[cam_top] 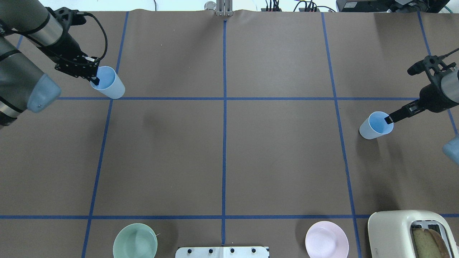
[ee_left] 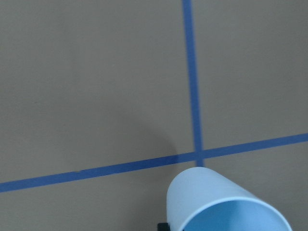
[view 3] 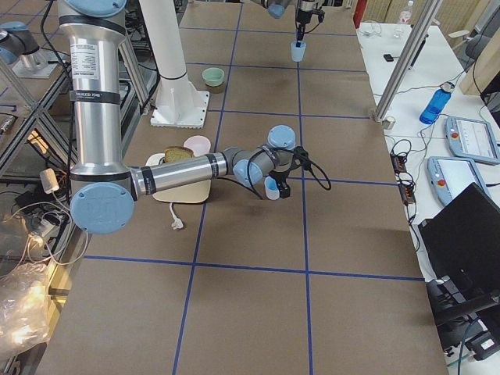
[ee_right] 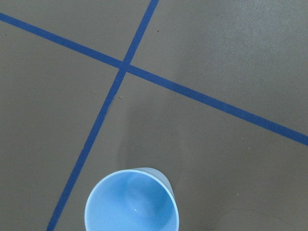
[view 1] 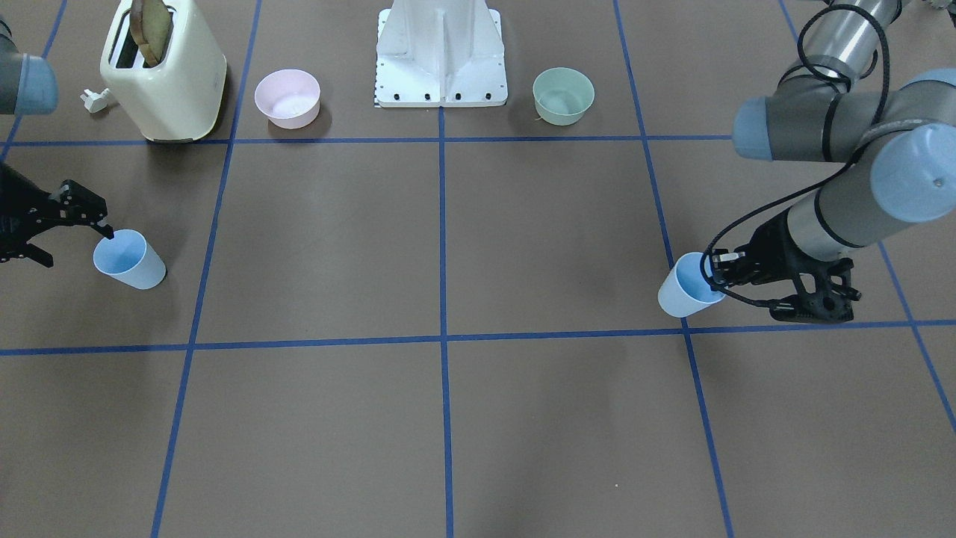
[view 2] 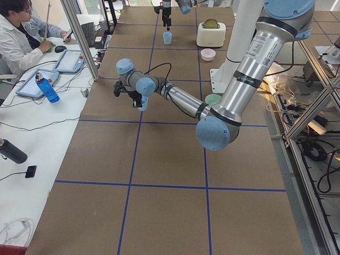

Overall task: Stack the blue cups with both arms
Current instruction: 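Carry the left-held cup toward center while the right gripper grasps its cup, then lower the left-held cup upright at the table center and open the left gripper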

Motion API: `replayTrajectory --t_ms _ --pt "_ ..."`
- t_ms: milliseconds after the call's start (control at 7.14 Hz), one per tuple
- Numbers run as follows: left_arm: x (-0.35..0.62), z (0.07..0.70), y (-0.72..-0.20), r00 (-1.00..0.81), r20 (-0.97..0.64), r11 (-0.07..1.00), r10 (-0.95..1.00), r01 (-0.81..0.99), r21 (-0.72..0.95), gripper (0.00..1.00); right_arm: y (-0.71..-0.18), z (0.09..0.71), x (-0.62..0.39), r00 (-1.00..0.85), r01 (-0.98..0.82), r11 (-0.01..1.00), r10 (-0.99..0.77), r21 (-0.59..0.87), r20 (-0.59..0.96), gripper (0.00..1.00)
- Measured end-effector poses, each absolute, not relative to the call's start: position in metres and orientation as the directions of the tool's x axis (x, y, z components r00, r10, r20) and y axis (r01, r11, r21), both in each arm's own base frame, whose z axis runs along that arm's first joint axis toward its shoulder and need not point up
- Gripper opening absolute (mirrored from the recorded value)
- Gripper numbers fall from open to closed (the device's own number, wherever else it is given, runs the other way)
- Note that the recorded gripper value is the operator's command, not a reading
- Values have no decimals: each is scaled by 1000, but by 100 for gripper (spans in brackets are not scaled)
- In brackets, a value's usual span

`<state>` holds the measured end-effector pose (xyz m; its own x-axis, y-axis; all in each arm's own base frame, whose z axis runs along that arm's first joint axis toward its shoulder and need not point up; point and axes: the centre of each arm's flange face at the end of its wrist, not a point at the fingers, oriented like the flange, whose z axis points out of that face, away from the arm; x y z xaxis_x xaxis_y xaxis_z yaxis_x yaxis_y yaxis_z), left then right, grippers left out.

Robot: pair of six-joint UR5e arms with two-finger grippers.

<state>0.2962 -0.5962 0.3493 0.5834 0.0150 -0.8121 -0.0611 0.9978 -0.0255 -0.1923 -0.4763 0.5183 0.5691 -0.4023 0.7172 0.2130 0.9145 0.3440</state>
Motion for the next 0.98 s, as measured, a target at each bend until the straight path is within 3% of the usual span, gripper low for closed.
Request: replayTrajectory --t_ms 420,980 --pt "390 268 -560 573 -816 994 -76 -24 -109 0 -474 529 -197 581 224 917 -398 331 709 95" --pt "481 192 -507 567 -816 991 -111 4 -132 0 -473 534 -213 593 248 910 -413 332 691 74"
